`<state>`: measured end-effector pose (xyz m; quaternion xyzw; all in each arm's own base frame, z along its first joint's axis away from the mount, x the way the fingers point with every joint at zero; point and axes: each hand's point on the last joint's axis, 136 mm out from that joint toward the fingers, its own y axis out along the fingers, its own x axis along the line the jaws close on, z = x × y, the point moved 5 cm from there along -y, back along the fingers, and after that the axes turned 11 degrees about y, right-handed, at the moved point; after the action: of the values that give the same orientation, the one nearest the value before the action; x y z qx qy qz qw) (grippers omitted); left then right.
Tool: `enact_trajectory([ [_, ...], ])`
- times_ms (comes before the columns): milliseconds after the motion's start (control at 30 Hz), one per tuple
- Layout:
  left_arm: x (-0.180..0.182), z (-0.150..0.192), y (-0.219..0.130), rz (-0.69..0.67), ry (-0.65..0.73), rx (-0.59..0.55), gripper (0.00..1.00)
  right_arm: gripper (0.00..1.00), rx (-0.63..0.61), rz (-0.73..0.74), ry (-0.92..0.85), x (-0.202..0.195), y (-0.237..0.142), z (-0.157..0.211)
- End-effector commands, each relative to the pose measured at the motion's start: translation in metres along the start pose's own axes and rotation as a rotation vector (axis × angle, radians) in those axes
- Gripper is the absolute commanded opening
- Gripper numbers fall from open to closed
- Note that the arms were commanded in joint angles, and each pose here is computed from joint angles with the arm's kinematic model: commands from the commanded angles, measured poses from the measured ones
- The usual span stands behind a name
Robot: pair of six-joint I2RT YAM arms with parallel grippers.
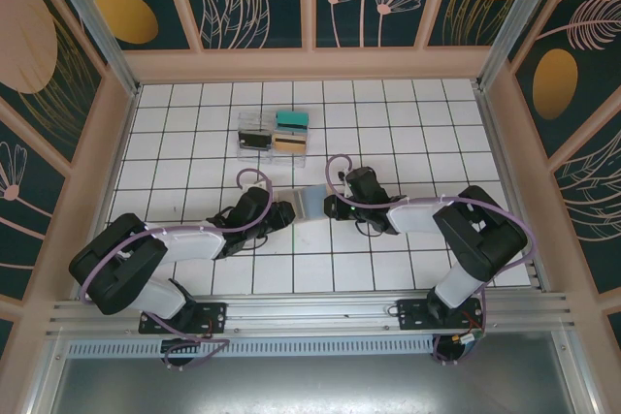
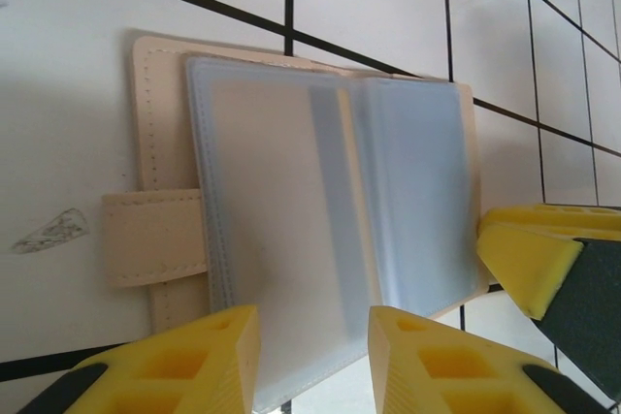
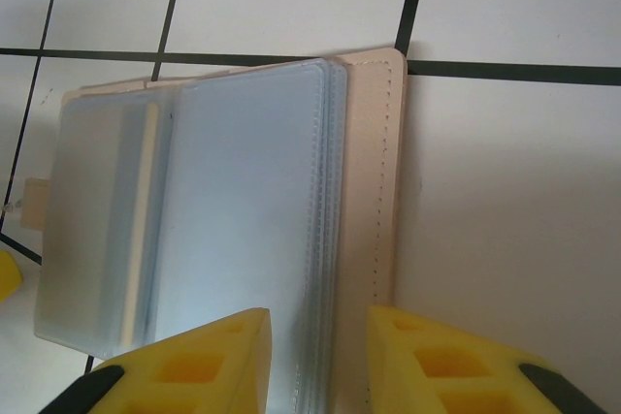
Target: Take the credit cards out of the card holder
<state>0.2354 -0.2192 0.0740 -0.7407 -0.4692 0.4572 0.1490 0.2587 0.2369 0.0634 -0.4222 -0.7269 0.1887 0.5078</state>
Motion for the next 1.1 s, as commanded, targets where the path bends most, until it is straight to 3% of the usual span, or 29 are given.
enact_trajectory([
  [0, 0.004, -0.004, -0.001, -0.043, -0.002, -0.011, 0.35, 0.32, 0.014, 0.004, 0.007, -0.004, 0.004, 0.007],
  [500, -0.001, 0.001, 0.013, -0.017, 0.012, 0.035, 0.35, 0.32, 0.022, 0.0, 0.008, 0.0, 0.005, 0.007],
  [567, -0.004, 0.0, 0.014, 0.001, 0.015, 0.04, 0.37, 0.32, 0.024, -0.001, 0.007, 0.0, 0.005, 0.008],
  [733, -0.014, -0.004, 0.015, 0.062, 0.021, 0.034, 0.54, 0.32, 0.026, -0.004, 0.006, 0.001, 0.006, 0.008],
  [1067, -0.027, -0.009, 0.012, 0.132, 0.032, 0.019, 0.6, 0.32, 0.028, -0.001, 0.003, 0.001, 0.006, 0.008],
])
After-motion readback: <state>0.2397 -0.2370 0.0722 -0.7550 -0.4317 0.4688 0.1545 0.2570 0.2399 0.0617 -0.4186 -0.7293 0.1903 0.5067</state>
